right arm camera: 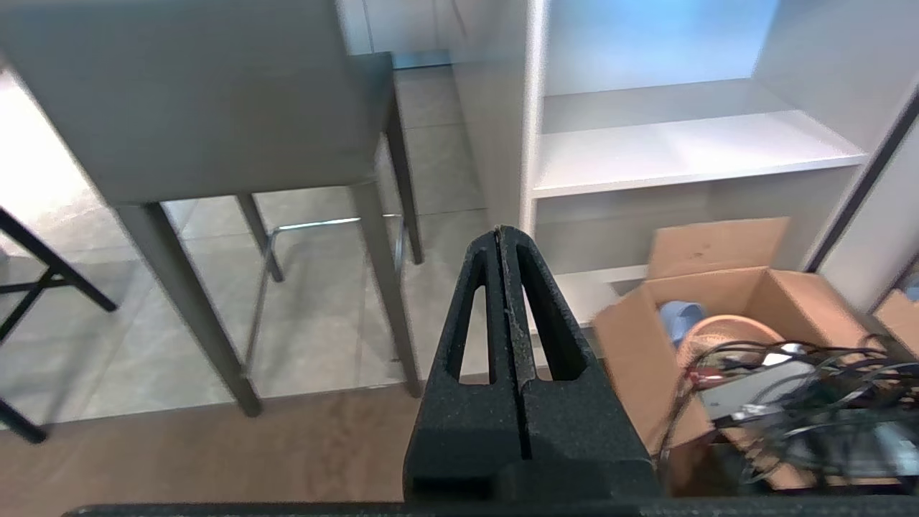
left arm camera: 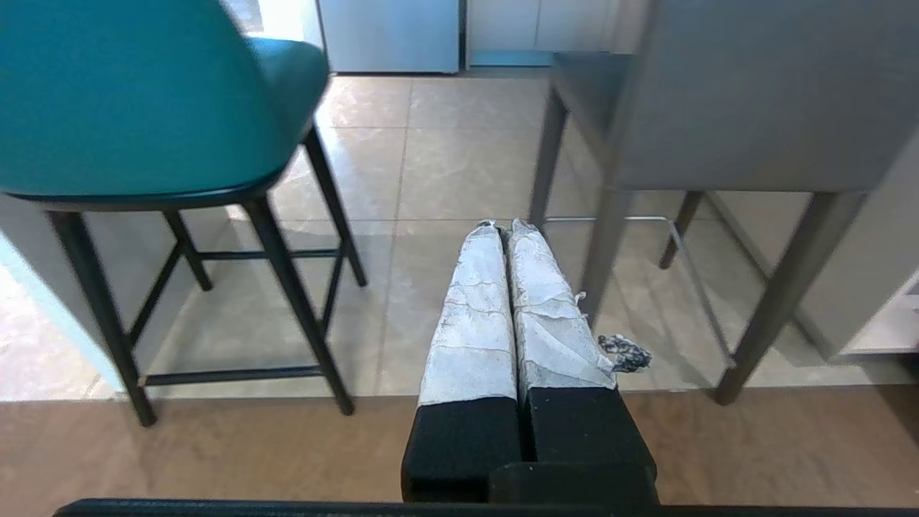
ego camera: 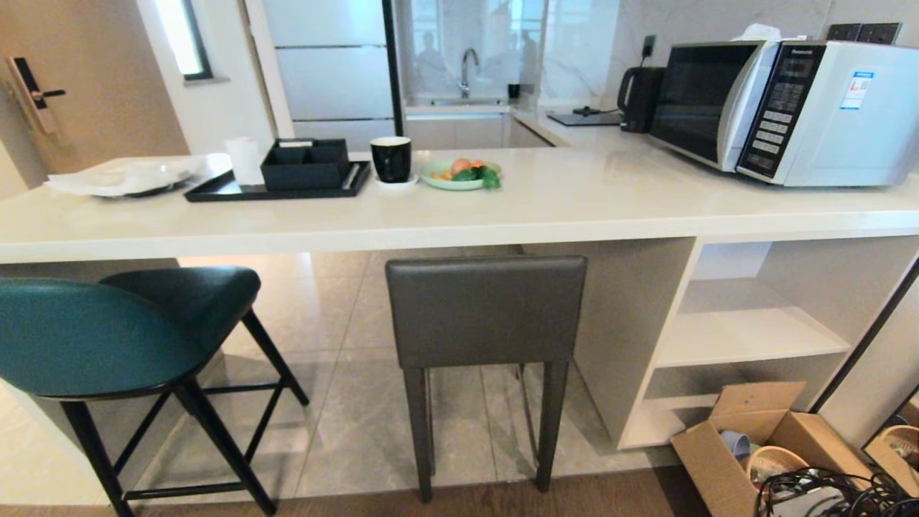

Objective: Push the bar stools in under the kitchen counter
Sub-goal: Pull the gray chair out from under the dining table

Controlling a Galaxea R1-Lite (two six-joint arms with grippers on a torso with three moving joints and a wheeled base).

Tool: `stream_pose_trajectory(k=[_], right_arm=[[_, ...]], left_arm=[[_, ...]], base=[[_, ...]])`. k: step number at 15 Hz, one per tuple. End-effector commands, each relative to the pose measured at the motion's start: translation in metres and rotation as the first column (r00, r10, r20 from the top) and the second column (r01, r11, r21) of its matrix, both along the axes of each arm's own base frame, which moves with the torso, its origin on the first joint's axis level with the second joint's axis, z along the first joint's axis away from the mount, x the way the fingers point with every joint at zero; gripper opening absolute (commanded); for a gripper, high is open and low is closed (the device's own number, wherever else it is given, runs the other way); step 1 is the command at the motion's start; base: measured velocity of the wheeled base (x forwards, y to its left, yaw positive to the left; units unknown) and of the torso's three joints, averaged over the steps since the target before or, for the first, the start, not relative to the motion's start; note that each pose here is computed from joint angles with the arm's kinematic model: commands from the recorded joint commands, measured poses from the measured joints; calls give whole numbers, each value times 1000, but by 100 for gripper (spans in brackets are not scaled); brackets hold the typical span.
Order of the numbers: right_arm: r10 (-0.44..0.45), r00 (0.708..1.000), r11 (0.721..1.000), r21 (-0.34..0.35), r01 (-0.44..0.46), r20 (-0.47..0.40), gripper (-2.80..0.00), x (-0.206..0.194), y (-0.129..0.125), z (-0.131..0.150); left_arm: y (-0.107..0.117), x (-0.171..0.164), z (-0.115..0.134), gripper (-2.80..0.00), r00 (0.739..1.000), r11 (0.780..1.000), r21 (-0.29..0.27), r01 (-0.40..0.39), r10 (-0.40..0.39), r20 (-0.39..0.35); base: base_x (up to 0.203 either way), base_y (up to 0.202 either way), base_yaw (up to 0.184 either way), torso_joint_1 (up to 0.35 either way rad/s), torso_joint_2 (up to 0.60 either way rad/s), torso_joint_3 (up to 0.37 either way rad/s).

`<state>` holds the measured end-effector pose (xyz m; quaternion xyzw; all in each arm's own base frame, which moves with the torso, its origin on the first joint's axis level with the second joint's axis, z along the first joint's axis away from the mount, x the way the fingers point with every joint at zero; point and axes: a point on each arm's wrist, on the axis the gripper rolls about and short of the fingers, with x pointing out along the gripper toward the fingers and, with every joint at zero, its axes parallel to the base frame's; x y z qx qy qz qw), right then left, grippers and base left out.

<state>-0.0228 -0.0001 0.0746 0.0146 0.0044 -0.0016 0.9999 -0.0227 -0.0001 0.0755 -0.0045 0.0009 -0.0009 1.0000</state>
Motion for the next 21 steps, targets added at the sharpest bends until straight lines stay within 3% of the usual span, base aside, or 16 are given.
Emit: stream_pose_trajectory(k=[1, 5, 13, 21], right_arm=[[0, 1000, 1000, 0, 0, -2, -280, 0, 0, 0], [0, 1000, 1000, 0, 0, -2, -280, 0, 0, 0], [0, 1000, 1000, 0, 0, -2, -280, 0, 0, 0], [0, 1000, 1000, -1, 0, -3, -280, 0, 0, 0]], left_arm=[[0, 0, 0, -280, 1000, 1000, 0, 0, 0, 0], [0, 0, 0, -280, 1000, 1000, 0, 0, 0, 0], [0, 0, 0, -280, 1000, 1000, 0, 0, 0, 0], [0, 0, 0, -280, 1000, 1000, -1, 0, 0, -1]], base=[[0, -193, 2, -1, 2, 2], [0, -131, 0, 5, 3, 3], [0, 0, 0, -11, 22, 14], [0, 0, 0, -160, 427, 266]])
